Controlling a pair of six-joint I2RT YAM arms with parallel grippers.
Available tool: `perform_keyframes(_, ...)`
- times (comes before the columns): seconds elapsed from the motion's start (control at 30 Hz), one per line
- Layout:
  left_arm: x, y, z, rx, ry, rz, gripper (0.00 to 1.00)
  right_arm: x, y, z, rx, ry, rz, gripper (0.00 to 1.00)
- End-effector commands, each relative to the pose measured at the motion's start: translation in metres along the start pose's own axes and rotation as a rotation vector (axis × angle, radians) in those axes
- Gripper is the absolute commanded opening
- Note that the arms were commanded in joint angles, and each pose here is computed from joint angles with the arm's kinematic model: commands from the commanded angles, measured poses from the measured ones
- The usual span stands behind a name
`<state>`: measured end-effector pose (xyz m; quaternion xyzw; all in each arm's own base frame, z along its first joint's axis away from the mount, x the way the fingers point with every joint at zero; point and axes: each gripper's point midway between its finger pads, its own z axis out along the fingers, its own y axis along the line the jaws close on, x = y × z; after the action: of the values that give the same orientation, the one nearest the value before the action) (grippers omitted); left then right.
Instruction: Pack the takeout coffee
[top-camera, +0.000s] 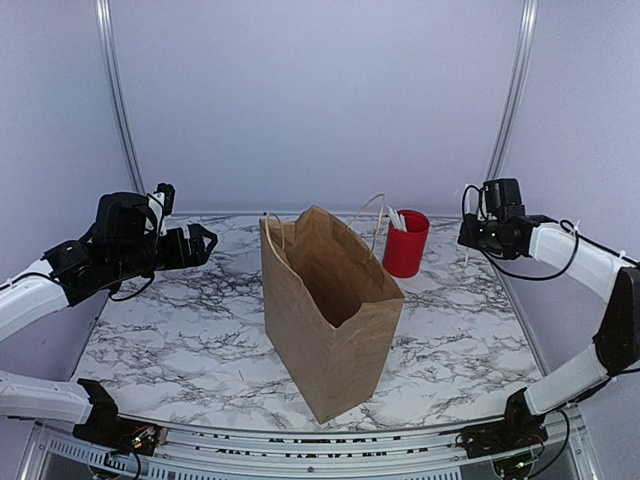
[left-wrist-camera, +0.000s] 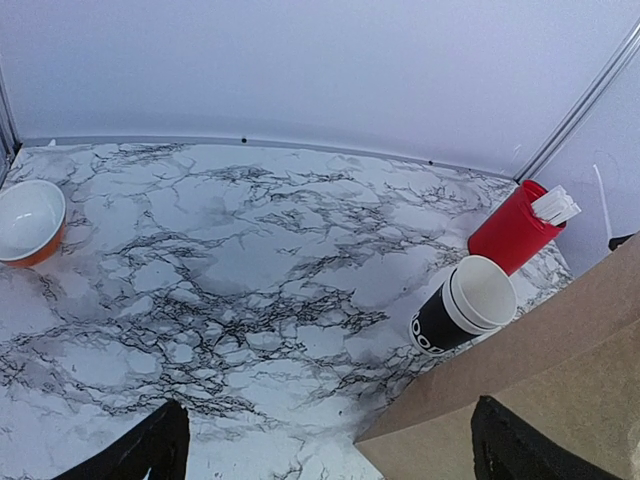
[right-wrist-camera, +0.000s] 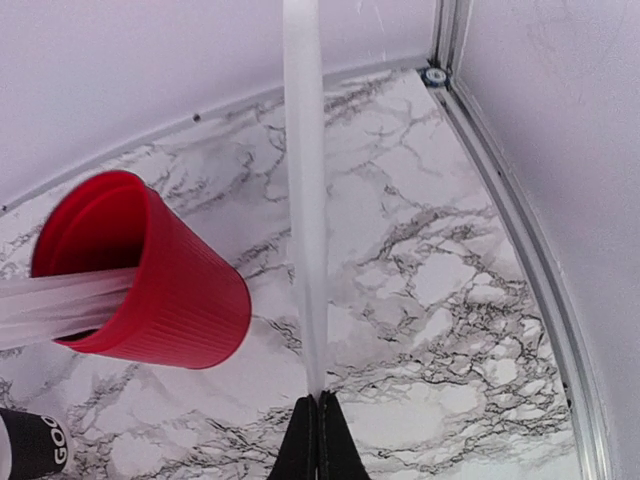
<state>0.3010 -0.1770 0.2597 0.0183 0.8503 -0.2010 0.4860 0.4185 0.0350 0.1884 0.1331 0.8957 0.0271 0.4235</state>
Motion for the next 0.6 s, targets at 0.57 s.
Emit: perform_keyframes(0.57, -0.001, -0.011, 0.017, 0.031, 0.028, -0.008, 0.99, -0.109, 0.151, -0.236, -0.505, -0.549, -0.116, 0.03)
